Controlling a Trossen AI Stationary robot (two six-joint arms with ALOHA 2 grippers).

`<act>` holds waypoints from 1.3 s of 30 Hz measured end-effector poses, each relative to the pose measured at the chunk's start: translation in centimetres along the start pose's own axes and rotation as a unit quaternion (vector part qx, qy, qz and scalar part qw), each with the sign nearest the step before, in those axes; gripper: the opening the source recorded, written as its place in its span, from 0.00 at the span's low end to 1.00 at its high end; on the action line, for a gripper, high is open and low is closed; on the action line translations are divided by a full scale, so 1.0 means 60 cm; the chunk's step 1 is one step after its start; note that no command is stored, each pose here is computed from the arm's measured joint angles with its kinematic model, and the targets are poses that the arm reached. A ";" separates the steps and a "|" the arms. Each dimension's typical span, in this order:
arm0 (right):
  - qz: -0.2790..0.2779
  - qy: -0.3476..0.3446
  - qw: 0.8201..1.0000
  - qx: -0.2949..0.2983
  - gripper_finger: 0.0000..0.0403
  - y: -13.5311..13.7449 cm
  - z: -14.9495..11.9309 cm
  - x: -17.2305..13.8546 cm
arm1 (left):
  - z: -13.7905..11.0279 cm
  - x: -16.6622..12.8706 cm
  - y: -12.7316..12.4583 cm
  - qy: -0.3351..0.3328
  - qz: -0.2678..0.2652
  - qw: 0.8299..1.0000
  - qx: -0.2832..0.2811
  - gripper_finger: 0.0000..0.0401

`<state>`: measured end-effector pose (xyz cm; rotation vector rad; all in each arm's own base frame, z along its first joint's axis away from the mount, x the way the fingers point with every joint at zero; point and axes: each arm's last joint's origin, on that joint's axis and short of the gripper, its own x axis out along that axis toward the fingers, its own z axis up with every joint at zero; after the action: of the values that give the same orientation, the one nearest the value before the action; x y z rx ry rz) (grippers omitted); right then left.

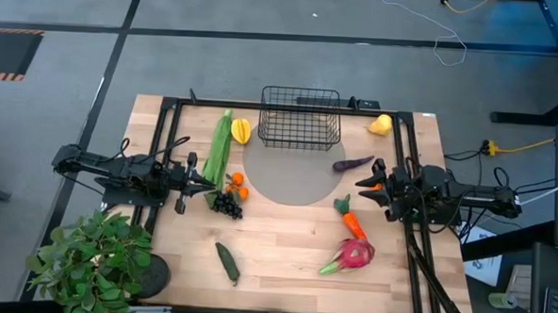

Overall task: Build produce basket
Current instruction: Put the purple eggplant into the black wire basket

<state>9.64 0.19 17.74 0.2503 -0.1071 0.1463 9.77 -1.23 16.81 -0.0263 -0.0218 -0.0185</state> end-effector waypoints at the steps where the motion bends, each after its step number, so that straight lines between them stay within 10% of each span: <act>1: 0.000 -0.002 1.000 0.014 0.35 0.000 0.001 0.000 | 0.000 0.000 0.000 0.000 0.000 1.000 0.000 0.06; 13: 0.007 -0.018 0.995 0.098 0.35 0.002 0.006 0.000 | 0.000 0.000 0.000 0.000 0.000 1.000 0.000 0.06; 39: 0.009 -0.025 0.997 0.067 0.35 0.002 0.008 0.000 | 0.000 0.000 0.001 0.000 0.008 1.000 0.022 0.06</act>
<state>9.57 0.19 18.25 0.3876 -0.1487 0.1651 9.77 -1.18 16.81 0.0183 -0.0227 -0.0017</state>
